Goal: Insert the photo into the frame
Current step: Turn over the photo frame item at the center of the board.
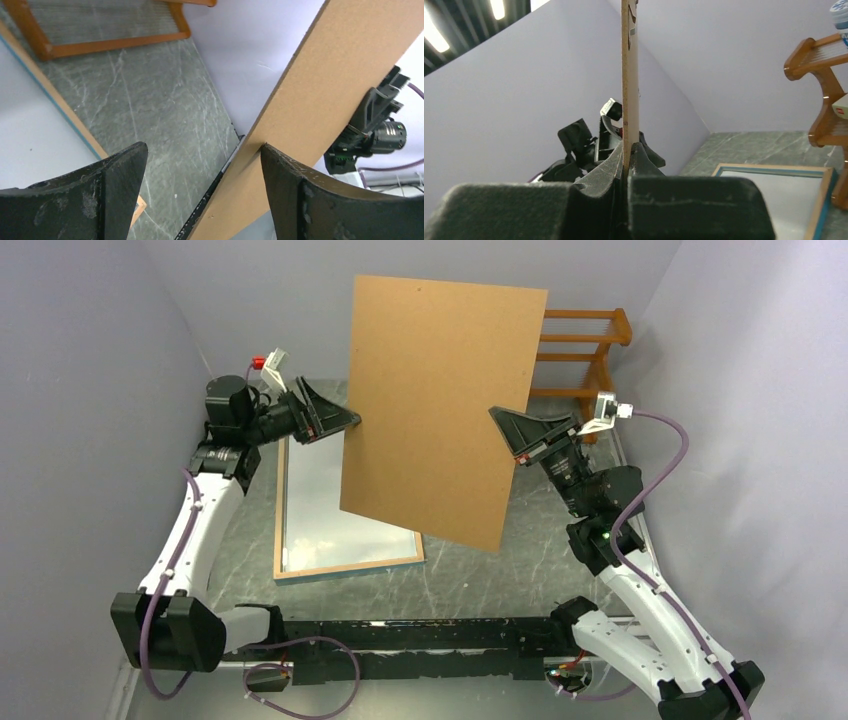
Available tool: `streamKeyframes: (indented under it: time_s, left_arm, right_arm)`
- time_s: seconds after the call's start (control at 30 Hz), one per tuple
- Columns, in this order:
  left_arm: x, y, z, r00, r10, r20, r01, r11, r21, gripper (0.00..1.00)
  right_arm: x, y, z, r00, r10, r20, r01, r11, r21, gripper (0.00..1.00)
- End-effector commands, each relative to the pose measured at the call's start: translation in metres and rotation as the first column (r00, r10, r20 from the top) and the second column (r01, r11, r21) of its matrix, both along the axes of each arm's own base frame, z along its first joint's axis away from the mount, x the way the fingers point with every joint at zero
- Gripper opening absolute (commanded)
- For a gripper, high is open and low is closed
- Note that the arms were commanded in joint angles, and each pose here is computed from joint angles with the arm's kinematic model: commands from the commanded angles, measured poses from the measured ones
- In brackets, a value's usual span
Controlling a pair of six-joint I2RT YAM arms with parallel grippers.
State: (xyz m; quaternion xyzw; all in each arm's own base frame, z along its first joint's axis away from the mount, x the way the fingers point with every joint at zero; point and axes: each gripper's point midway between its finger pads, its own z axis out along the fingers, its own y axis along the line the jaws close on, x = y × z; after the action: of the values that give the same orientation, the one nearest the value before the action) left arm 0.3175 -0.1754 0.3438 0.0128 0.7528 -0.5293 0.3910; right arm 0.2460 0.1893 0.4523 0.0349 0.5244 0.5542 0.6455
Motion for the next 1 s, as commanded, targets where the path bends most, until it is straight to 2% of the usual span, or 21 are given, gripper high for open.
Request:
streamKeyframes:
  time_s: [0.0, 0.1, 0.2, 0.33, 0.47, 0.57, 0.63, 0.7, 0.8, 0.83, 0.9, 0.97]
  left_arm:
    - [-0.019, -0.011, 0.043, 0.975, -0.155, 0.156, 0.165, 0.985, -0.053, 0.85]
    - [-0.032, -0.011, 0.053, 0.96, -0.194, 0.203, 0.21, 0.976, -0.064, 0.68]
    - [-0.046, -0.008, 0.061, 0.947, -0.204, 0.246, 0.225, 0.972, -0.06, 0.56]
    - [-0.065, -0.01, 0.07, 0.924, -0.269, 0.271, 0.302, 0.95, -0.085, 0.46]
    - [-0.08, -0.011, 0.073, 0.901, -0.319, 0.292, 0.361, 0.927, -0.1, 0.31]
    - [-0.091, -0.012, 0.08, 0.884, -0.343, 0.319, 0.391, 0.915, -0.1, 0.25]
    - [-0.096, -0.012, 0.084, 0.877, -0.348, 0.331, 0.399, 0.912, -0.099, 0.17]
    - [-0.099, -0.012, 0.087, 0.874, -0.35, 0.337, 0.401, 0.911, -0.094, 0.05]
    - [-0.1, -0.011, 0.093, 0.878, -0.32, 0.356, 0.368, 0.927, -0.076, 0.03]
    - [-0.099, -0.01, 0.094, 0.884, -0.299, 0.359, 0.344, 0.937, -0.066, 0.03]
    - [-0.096, -0.006, 0.094, 0.902, -0.235, 0.362, 0.262, 0.965, -0.025, 0.02]
    - [-0.096, 0.0, 0.093, 0.909, -0.166, 0.383, 0.166, 0.986, 0.032, 0.02]
  right_arm:
    - [-0.038, -0.007, 0.058, 0.981, 0.092, 0.169, -0.117, 0.983, 0.144, 0.0]
    - [-0.036, -0.005, 0.053, 0.984, 0.098, 0.152, -0.12, 0.982, 0.146, 0.0]
    - [-0.031, -0.004, 0.047, 0.988, 0.093, 0.125, -0.111, 0.983, 0.144, 0.0]
    - [-0.026, -0.001, 0.038, 0.99, 0.105, 0.098, -0.119, 0.981, 0.154, 0.0]
    - [-0.02, 0.0, 0.032, 0.992, 0.103, 0.078, -0.114, 0.981, 0.159, 0.0]
    - [-0.017, -0.002, 0.028, 0.994, 0.085, 0.07, -0.095, 0.984, 0.152, 0.0]
    - [-0.016, -0.001, 0.028, 0.994, 0.082, 0.067, -0.091, 0.986, 0.143, 0.0]
    - [-0.015, 0.001, 0.026, 0.994, 0.09, 0.062, -0.098, 0.986, 0.132, 0.0]
    - [-0.009, 0.005, 0.019, 0.996, 0.089, 0.024, -0.091, 0.991, 0.103, 0.0]
    - [-0.005, 0.005, 0.015, 0.997, 0.075, -0.001, -0.075, 0.993, 0.092, 0.01]
    - [0.004, 0.003, 0.005, 0.997, 0.039, -0.065, -0.035, 0.998, 0.061, 0.13]
    - [0.01, 0.0, -0.004, 0.995, -0.001, -0.101, 0.004, 0.999, 0.032, 0.32]
